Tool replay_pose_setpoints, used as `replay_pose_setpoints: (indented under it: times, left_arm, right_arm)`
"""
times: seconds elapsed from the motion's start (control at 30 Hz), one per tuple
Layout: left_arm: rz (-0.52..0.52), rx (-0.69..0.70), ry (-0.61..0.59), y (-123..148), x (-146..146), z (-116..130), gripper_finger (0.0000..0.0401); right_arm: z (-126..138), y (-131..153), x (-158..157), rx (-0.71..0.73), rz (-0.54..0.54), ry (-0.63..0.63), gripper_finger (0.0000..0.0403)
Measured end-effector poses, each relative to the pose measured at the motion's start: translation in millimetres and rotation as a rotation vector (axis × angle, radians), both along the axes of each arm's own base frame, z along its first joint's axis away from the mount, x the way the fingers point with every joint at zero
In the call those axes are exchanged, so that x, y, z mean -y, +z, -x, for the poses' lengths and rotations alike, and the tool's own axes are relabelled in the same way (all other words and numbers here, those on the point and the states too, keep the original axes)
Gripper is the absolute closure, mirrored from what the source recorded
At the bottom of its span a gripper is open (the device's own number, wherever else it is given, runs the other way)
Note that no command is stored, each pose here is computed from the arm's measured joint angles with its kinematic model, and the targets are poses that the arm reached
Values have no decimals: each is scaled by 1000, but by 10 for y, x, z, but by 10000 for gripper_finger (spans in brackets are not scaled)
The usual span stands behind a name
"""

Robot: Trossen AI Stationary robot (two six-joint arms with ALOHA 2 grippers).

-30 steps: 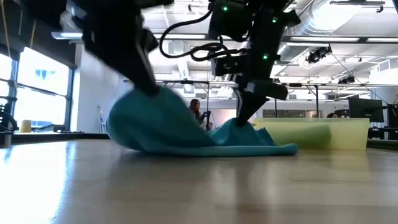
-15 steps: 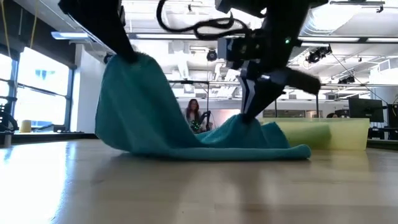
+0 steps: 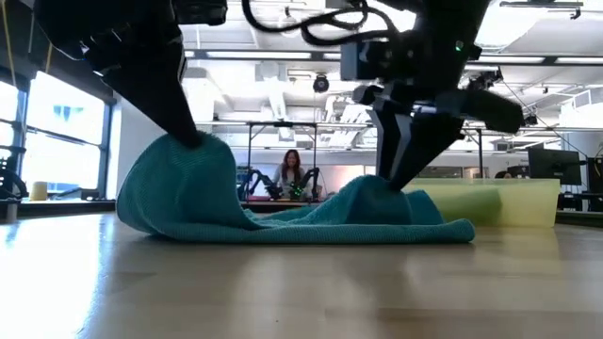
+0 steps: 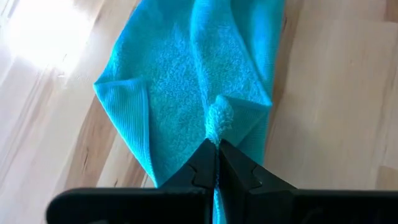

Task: Roll microfiber towels into tight, uniform cylinder then place into a basket
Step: Roll the blue towel

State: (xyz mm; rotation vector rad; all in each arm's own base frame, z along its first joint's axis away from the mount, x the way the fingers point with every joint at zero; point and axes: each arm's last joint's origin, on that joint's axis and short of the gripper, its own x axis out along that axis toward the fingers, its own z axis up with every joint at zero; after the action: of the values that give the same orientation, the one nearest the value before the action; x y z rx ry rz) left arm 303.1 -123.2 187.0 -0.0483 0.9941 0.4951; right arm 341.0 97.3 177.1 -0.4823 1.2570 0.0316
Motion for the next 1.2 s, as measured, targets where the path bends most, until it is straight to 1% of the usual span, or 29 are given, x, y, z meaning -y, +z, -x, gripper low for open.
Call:
replay_pose_setpoints:
  times: [0.03, 0.1, 0.27, 0.4, 0.53, 0.63, 0.73, 0.87, 1.07, 1.2]
  left_arm:
    - [1, 2, 1, -2, -2, -5, 400]
    - [1, 3, 2, -2, -3, -5, 400]
    - [-6, 6, 4, -1, -5, -7, 400]
    - [-6, 6, 3, -1, -4, -6, 400]
    - [-6, 6, 4, 0, -5, -7, 400]
    - [-18, 11, 7, 1, -7, -7, 400]
    - [-32, 17, 11, 4, -12, -8, 400]
    - [-60, 34, 27, 10, -21, -10, 400]
    - [-71, 55, 47, 27, -27, -8, 400]
    - [-70, 88, 52, 119, -38, 15, 400]
  right_arm:
    - [18, -3, 13, -13, 28, -7, 297]
    - [31, -7, 36, -31, 39, -16, 284]
    - [-29, -12, 29, -4, -71, -2, 286]
    - [-74, -3, 45, 35, -88, -11, 296]
    - [-100, -1, 107, 52, -100, -56, 309]
    - [-114, -22, 142, 51, -106, -86, 327]
    - [-126, -29, 149, 53, -128, -94, 354]
    - [-125, -42, 145, 48, -132, -99, 395]
    - [-56, 27, 162, 31, -136, -158, 401]
    - [48, 200, 197, 45, -116, -211, 402]
